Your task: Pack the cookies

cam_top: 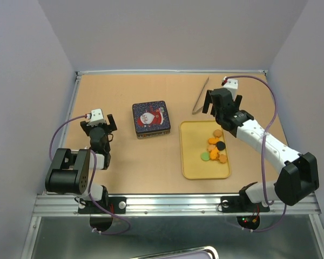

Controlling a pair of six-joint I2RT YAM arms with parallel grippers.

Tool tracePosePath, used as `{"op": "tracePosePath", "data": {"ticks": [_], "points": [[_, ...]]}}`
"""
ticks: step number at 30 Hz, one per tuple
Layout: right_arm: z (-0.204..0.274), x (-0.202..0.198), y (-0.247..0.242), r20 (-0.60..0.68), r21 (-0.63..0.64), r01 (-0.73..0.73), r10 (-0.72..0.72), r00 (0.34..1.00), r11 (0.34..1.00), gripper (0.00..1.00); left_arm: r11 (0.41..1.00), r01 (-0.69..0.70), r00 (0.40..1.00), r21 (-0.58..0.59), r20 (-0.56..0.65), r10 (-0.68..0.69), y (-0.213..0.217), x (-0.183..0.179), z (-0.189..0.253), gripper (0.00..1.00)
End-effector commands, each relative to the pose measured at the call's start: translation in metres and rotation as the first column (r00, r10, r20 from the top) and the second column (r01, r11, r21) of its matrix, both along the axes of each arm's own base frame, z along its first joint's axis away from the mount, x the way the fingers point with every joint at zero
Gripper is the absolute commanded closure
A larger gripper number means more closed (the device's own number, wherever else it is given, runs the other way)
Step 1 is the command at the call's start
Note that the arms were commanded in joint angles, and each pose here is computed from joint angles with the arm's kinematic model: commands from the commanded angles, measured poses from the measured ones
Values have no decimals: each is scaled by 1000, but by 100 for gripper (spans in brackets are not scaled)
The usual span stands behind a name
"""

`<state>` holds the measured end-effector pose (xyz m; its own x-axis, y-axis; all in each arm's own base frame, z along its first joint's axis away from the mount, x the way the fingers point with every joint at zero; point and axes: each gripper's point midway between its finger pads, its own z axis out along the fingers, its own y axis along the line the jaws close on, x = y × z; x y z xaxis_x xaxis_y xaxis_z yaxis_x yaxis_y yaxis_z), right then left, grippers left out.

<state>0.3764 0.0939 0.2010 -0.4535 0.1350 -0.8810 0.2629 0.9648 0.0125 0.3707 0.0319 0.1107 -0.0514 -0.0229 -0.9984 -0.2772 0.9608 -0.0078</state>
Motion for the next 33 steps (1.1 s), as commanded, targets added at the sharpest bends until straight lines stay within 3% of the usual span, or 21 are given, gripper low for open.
{"op": "tracePosePath", "data": {"ticks": [1, 5, 10, 12, 14, 19, 33], "points": [[36, 26, 6, 144, -3, -94, 93, 985, 996, 0, 1000, 0, 962, -19, 273, 5, 0, 4, 66, 1], [23, 32, -25, 184, 154, -8, -21, 983, 988, 0, 1000, 0, 963, -19, 270, 5, 0, 4, 65, 1], [-12, 29, -65, 202, 174, 38, -74, 977, 984, 0, 1000, 0, 963, -21, 270, 5, 0, 4, 65, 1], [-18, 21, -83, 252, 134, 54, -86, 964, 990, 0, 1000, 0, 962, -21, 272, 5, 0, 4, 66, 1], [-15, 7, -98, 391, 69, 48, -71, 918, 996, 0, 1000, 0, 963, -21, 270, 5, 0, 4, 65, 1], [-19, -11, -121, 499, 90, 114, -144, 855, 989, 0, 1000, -1, 963, -21, 269, 7, 1, 4, 65, 1], [-79, -26, -114, 536, -12, 19, -9, 844, 1000, 0, 1000, 0, 963, -21, 270, 5, 0, 4, 65, 1]]}}
